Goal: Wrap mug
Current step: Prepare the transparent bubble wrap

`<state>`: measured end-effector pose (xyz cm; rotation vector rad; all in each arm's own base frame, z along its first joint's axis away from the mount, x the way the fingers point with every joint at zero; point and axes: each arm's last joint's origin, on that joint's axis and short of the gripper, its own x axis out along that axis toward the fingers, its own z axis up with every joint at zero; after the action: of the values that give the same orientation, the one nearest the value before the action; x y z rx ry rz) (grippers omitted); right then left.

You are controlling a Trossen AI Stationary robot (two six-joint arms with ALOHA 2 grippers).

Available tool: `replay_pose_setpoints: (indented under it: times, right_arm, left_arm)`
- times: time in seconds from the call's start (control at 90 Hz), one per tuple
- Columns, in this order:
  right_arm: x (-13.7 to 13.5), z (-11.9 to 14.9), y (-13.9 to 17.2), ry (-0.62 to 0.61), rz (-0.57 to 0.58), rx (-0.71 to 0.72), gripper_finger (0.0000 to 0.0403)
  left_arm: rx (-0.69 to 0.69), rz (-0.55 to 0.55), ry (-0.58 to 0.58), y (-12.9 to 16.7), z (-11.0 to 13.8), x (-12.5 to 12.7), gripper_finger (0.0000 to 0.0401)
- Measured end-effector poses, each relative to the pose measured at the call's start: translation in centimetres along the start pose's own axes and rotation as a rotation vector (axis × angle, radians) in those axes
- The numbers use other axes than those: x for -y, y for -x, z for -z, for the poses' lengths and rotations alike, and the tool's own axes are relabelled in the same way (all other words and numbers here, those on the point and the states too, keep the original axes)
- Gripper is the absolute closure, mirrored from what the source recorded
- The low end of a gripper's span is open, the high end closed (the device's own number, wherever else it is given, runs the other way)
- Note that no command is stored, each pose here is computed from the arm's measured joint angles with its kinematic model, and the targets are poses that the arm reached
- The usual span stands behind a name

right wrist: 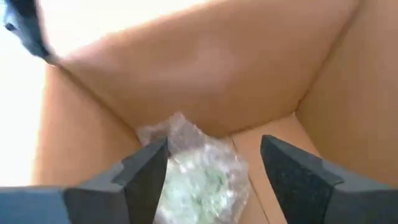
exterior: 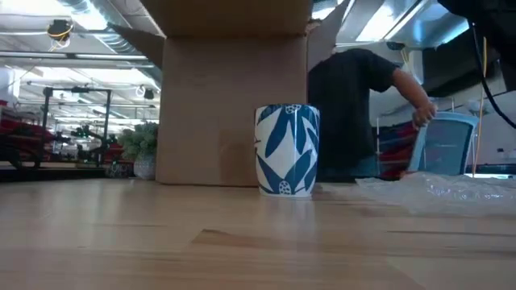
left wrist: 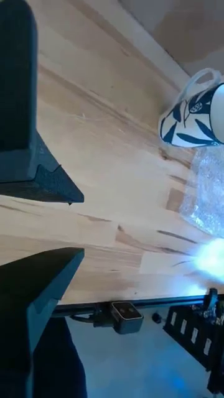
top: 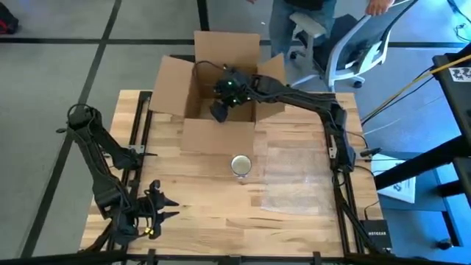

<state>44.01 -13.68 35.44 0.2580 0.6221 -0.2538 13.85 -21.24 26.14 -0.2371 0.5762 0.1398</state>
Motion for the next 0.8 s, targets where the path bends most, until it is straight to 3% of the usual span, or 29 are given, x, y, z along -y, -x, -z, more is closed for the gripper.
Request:
replay_pose_setpoints:
  times: [0.356,0.633,0.8]
  right_arm:
    - [-4.7,-3.4,5.3,0.101,-0.087,0.116,0.0170]
    - [-12.4,-0.7,8.5,0.218,-0.257,0.003,0.0171]
    - [-18.8,3.3,8.8,0.327,-0.352,-0.148,0.0171]
  left_arm:
    - [-0.004,0.001,-0.005,0.0,0.0,0.0,0.0290]
    - [-0.004,0.002,-0.008,0.0,0.0,0.0,0.0290]
    - [-0.003,0.000,-0.003,0.0,0.0,0.0,0.0290]
